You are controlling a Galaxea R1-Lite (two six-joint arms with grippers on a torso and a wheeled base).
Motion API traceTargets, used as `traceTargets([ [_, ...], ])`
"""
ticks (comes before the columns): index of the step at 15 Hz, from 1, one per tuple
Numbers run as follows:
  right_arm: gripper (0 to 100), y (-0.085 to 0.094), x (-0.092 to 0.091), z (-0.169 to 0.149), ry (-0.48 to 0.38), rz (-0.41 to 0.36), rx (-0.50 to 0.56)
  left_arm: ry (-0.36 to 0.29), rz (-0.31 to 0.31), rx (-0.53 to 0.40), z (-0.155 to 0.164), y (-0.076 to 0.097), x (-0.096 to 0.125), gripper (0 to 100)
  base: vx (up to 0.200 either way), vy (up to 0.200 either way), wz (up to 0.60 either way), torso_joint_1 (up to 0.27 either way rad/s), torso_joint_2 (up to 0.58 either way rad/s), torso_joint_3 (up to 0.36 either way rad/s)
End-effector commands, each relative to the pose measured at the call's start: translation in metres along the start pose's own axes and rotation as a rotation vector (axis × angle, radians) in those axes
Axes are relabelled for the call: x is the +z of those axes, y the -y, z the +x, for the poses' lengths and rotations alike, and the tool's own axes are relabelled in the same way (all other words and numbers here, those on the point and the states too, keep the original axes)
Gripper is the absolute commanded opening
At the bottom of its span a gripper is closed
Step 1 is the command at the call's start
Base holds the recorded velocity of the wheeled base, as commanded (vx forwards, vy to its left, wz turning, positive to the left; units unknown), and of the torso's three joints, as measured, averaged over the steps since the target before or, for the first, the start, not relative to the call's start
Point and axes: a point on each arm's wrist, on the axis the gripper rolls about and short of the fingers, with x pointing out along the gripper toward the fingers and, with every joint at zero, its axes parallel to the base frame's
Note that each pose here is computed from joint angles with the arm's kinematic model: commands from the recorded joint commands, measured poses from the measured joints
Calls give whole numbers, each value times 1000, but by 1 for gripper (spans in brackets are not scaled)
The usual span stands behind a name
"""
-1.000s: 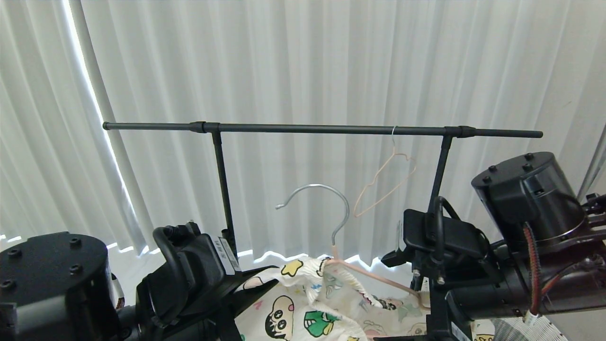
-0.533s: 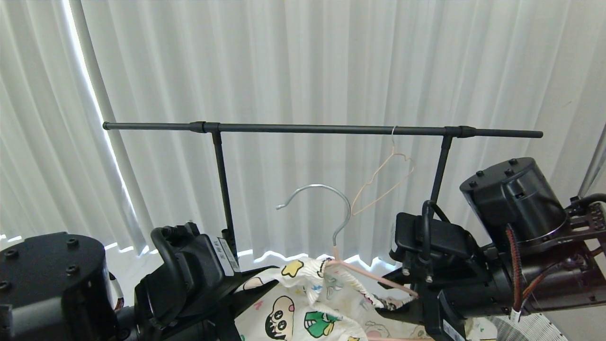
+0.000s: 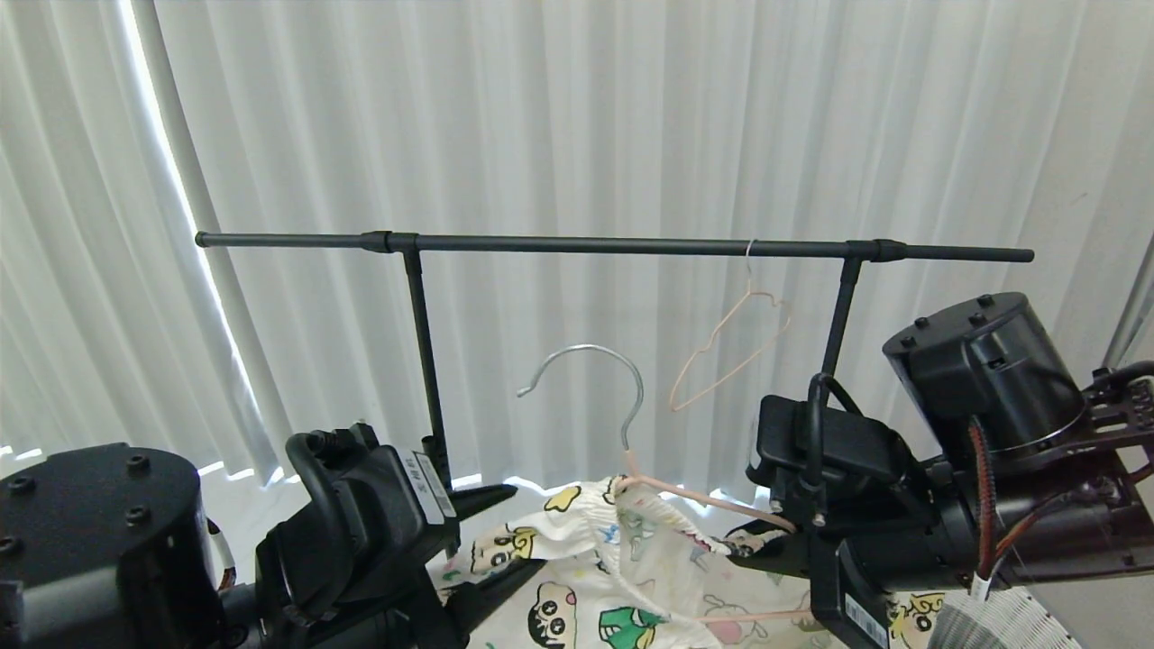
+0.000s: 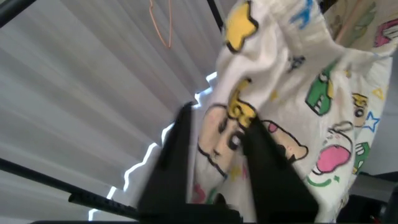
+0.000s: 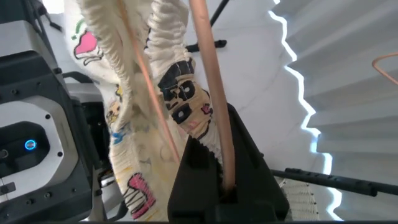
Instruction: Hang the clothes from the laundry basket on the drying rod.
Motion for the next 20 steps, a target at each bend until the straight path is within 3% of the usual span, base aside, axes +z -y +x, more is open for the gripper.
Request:
traceTargets([
  [1, 0, 2, 1, -8, 26, -21, -17, 4, -2, 8, 0, -1, 0, 100, 0, 0, 0, 0, 0, 0],
  [4, 0, 16, -4, -21, 66, -99, -138, 35, -1, 21, -3, -2, 4, 100, 0, 0, 0, 0, 0, 0],
  [7, 0, 28, -12, -32, 69, -64, -221, 49, 5, 27, -6, -2, 6, 100, 0, 0, 0, 0, 0, 0],
  [10, 0, 37, -16, -42, 74, -38, -267, -21, -29, 81, -13, -9, -14, 100, 0, 0, 0, 0, 0, 0],
  [12, 0, 37, -16, -50, 89, -35, -282, -131, -155, 144, -20, -15, -44, 100, 0, 0, 0, 0, 0, 0],
  [14, 0, 35, -16, -54, 97, -40, -282, -160, -266, 181, -14, -23, -49, 100, 0, 0, 0, 0, 0, 0],
  [20, 0, 25, -16, -73, 119, -47, -263, -205, -312, 177, 5, -34, -58, 100, 0, 0, 0, 0, 0, 0],
])
